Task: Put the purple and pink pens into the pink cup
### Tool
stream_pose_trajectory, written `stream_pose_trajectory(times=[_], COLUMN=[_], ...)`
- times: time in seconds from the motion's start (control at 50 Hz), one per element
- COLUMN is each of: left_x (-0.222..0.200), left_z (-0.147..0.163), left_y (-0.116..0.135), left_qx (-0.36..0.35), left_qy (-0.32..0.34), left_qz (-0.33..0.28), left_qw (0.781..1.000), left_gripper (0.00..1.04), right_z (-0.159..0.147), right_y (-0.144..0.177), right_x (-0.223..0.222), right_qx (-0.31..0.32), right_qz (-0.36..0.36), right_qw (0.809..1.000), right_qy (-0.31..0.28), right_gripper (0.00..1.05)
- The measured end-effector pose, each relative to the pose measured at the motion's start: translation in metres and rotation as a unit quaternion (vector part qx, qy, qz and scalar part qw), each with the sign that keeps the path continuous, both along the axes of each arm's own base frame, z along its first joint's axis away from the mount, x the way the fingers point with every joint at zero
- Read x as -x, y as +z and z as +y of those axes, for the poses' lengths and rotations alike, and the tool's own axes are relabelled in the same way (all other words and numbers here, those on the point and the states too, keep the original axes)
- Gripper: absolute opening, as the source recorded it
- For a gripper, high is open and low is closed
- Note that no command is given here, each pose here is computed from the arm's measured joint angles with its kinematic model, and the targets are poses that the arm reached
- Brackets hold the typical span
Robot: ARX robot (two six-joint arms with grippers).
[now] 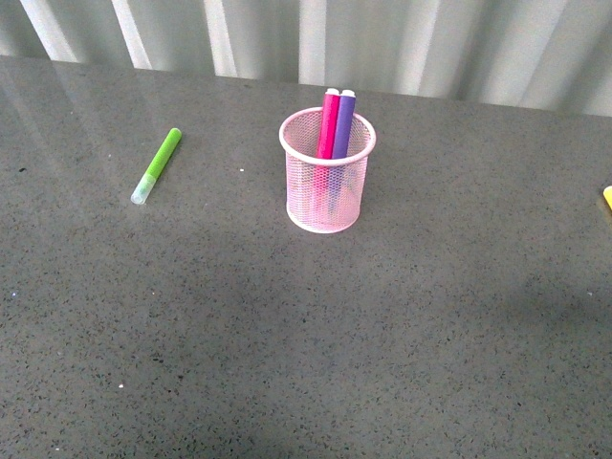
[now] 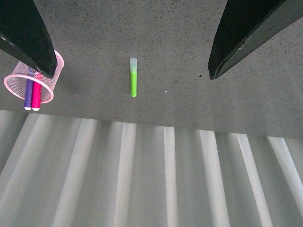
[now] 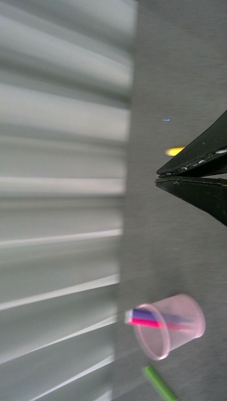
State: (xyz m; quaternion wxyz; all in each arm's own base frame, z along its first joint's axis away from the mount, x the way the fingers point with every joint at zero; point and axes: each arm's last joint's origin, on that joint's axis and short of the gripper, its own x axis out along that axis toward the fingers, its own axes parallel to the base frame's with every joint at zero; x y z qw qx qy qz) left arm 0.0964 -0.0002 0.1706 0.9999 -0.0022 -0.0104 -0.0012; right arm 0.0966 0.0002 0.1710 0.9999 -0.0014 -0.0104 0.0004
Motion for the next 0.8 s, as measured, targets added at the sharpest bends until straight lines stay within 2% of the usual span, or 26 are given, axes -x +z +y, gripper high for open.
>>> stream_pose_trajectory(times=[0.18,0.4,0.6,0.68,0.8], left_x=[-0.0001,-0.0001,-0.0001,-0.0001,-0.0001], left_z=[0.0000,0.0000,0.0000,0.0000,0.0000], left_y=[-0.0001,-0.0001,-0.0001,-0.0001,-0.0001], left_qx=[0.000,0.000,0.000,0.000,0.000], left_qy=[0.000,0.000,0.000,0.000,0.000], left_qz=[0.001,0.001,0.001,0.001,0.001], left_qw=[1.000,1.000,1.000,1.000,1.000], left_gripper=[0.98,0.98,0.98,0.98,0.98], right_z=[0.0000,0.0000,0.0000,0.0000,0.0000], right_y=[-0.0001,-0.0001,-0.0001,-0.0001,-0.0001], right_x=[0.0000,0.0000,0.0000,0.0000,0.0000], right_qx=[0.000,0.000,0.000,-0.001,-0.001], right_qz=[0.001,0.001,0.001,0.001,0.001], right_qw=[1.000,1.000,1.000,1.000,1.000], right_qy=[0.000,0.000,0.000,0.000,0.000], right_gripper=[0.05,0.55,0.89,1.00,0.97])
